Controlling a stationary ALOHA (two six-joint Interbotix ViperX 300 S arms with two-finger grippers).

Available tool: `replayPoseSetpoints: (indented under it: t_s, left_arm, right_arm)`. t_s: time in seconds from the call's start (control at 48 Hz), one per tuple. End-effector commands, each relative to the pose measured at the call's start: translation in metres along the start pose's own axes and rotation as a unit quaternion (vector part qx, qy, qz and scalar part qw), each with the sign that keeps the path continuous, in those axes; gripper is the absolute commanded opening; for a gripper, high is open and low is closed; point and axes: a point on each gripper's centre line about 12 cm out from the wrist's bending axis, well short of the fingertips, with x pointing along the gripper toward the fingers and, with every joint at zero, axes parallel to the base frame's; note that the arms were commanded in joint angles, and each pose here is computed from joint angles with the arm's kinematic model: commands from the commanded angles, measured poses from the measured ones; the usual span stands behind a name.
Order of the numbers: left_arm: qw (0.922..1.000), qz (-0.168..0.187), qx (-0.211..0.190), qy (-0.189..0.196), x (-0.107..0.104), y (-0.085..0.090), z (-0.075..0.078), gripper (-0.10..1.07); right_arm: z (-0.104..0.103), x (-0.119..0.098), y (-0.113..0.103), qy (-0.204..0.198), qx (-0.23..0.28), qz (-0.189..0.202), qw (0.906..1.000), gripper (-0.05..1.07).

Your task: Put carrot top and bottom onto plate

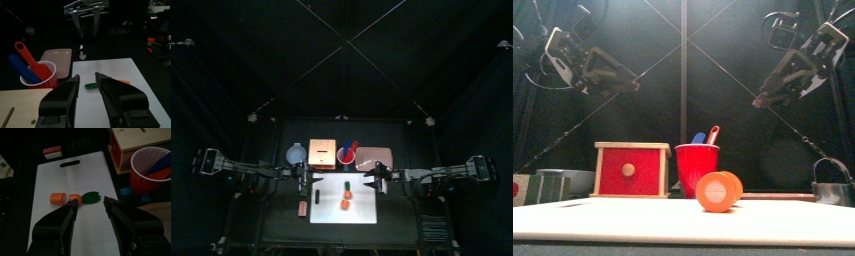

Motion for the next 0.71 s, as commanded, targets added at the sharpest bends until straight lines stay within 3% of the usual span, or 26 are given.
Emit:
replayPoseSetpoints:
  t_s: [0.0, 0.188, 0.375, 0.438, 0.521, 0.688]
  left_arm:
    - [1.0000, 0.002, 0.001, -0.008, 0.002, 0.001, 0.004, 0.73]
    - [1.0000, 0.000, 0.005, -0.009, 0.002, 0.001, 0.004, 0.73]
    - [0.9999, -0.004, 0.008, -0.010, 0.002, -0.001, 0.005, 0.73]
    - [0.9999, -0.004, 0.008, -0.009, 0.002, -0.001, 0.004, 0.73]
    - [0.9999, -0.002, 0.007, -0.009, 0.002, 0.000, 0.004, 0.73]
    - [0.9999, -0.002, 0.009, -0.010, 0.002, 0.000, 0.005, 0.73]
  right_arm:
    - [0.008, -0.001, 0.000, -0.014, 0.003, 0.001, 0.9999, 0.82]
    - [0.015, 0.001, 0.000, -0.020, 0.011, 0.000, 0.9997, 0.82]
    - [0.018, 0.012, 0.001, 0.005, 0.082, -0.007, 0.9966, 0.82]
    - [0.019, 0.017, 0.003, 0.028, 0.132, -0.008, 0.9908, 0.83]
    - [0.023, 0.024, 0.005, 0.061, 0.215, -0.008, 0.9747, 0.82]
    - [0.026, 0.039, 0.015, 0.109, 0.310, 0.001, 0.9444, 0.82]
